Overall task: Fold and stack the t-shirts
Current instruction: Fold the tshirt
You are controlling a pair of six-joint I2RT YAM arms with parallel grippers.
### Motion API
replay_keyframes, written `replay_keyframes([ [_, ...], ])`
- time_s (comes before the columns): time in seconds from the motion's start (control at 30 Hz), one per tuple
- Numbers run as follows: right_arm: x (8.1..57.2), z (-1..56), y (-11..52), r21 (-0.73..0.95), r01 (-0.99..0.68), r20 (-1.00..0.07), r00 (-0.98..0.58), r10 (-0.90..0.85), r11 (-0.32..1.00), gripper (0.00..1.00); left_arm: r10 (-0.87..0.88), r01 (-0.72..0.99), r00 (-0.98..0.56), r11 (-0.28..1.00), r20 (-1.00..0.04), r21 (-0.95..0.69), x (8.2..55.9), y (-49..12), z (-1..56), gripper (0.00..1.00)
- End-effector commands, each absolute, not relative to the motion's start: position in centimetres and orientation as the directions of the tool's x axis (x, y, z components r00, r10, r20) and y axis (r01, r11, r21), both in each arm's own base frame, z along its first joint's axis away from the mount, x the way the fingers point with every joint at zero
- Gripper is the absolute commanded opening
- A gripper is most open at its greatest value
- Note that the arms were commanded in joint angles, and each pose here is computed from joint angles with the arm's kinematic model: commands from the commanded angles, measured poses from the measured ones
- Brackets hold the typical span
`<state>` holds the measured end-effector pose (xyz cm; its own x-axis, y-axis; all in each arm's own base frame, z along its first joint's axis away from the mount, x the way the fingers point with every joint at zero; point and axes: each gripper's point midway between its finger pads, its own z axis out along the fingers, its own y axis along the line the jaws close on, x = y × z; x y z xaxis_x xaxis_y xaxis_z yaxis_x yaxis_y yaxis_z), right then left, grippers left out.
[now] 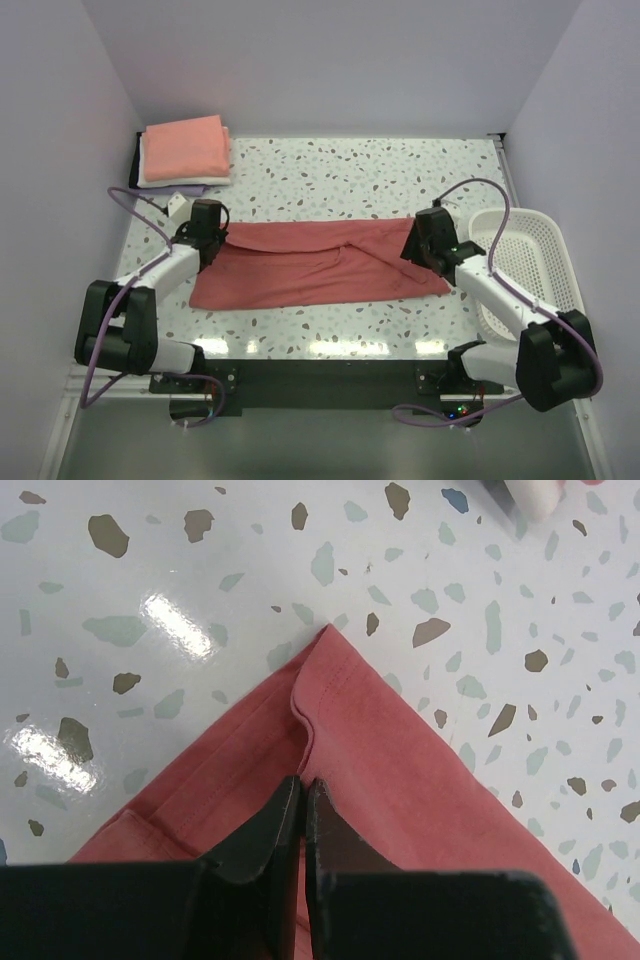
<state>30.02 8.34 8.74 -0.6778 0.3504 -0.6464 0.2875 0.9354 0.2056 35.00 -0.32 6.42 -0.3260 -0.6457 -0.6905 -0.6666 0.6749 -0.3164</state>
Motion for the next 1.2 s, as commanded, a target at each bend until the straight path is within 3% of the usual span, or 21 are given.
replay_keyframes([
  [0.0, 28.9, 7.3, 7.0, 0.145, 0.324, -0.638, -0.692, 0.338, 0.935, 0.53, -0.644, -0.639, -0.264, 0.674, -0.718, -0.37, 36.4, 0.0, 9.1, 0.0],
  [0.43, 29.8, 4.9, 9.4, 0.185, 0.226, -0.588, -0.755, 0.292, 0.956, 0.54, -0.65, -0.634, -0.275, 0.676, -0.708, -0.375, 36.5, -0.2, 8.5, 0.0],
  [0.83, 29.6, 3.6, 9.3, 0.166, 0.259, -0.562, -0.768, 0.307, 0.952, 0.54, -0.655, -0.63, -0.276, 0.676, -0.704, -0.381, 36.7, -0.3, 8.5, 0.0],
  [1.03, 29.7, 3.1, 9.5, 0.174, 0.263, -0.555, -0.77, 0.315, 0.949, 0.34, -0.651, -0.629, -0.279, 0.679, -0.706, -0.378, 36.7, -0.3, 8.5, 0.0],
  [1.17, 30.0, 3.9, 9.4, 0.175, 0.27, -0.57, -0.756, 0.321, 0.947, 0.1, -0.651, -0.628, -0.279, 0.679, -0.706, -0.379, 36.8, -0.3, 8.5, 0.0],
])
